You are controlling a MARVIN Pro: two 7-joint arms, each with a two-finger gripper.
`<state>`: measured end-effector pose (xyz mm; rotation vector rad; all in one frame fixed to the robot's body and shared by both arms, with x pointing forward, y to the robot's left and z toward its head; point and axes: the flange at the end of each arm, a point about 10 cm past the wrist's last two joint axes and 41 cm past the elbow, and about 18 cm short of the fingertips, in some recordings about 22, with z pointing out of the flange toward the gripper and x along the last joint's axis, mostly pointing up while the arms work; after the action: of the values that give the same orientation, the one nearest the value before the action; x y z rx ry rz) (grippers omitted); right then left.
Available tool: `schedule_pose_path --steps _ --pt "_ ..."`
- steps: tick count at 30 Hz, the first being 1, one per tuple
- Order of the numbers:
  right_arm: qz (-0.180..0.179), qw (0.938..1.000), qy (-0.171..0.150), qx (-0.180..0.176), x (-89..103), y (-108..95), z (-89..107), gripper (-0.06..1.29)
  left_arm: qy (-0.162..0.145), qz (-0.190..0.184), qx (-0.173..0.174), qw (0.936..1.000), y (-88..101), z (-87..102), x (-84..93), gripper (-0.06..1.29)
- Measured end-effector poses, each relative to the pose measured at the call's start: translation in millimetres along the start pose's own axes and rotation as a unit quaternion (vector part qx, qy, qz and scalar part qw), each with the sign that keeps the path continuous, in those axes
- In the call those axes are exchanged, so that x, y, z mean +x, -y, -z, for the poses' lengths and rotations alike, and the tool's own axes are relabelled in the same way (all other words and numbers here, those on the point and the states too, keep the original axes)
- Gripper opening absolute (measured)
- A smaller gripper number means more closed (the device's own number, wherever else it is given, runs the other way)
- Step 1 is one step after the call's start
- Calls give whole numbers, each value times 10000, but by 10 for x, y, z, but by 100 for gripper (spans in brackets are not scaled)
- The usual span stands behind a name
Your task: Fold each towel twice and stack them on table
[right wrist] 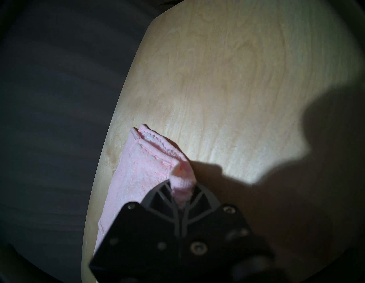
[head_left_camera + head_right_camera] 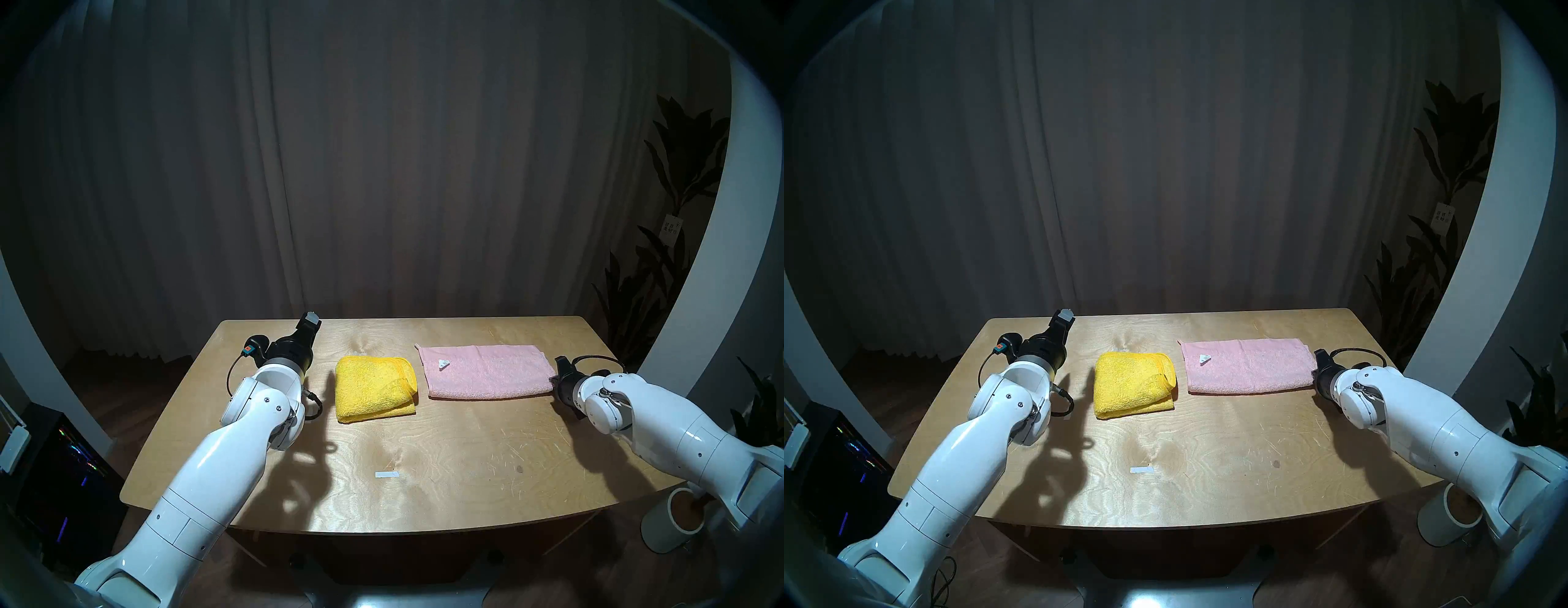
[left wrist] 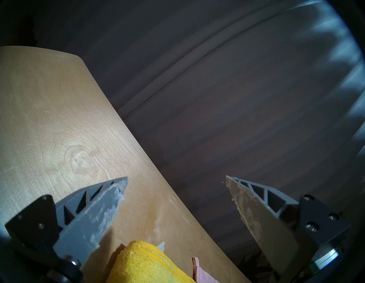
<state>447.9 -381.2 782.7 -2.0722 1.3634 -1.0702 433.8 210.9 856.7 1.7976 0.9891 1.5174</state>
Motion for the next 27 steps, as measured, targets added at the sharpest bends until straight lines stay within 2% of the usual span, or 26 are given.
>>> schedule_pose_path --steps 7,12,21,25,27 --pt "628 9978 -105 172 37 68 14 -3 -24 6 -11 10000 -12 -2 -2 125" --pt "1235 9910 -250 452 92 255 40 -3 -97 27 -7 9999 -10 -9 39 125" --pt "2314 9675 -337 962 61 665 90 -3 -280 74 42 9996 38 -11 154 125" --pt "2775 9537 -256 1130 -45 838 81 -3 -393 113 103 9991 101 4 225 125" --pt "2921 9490 -191 1169 -100 897 67 -3 -433 132 138 9989 135 14 250 125"
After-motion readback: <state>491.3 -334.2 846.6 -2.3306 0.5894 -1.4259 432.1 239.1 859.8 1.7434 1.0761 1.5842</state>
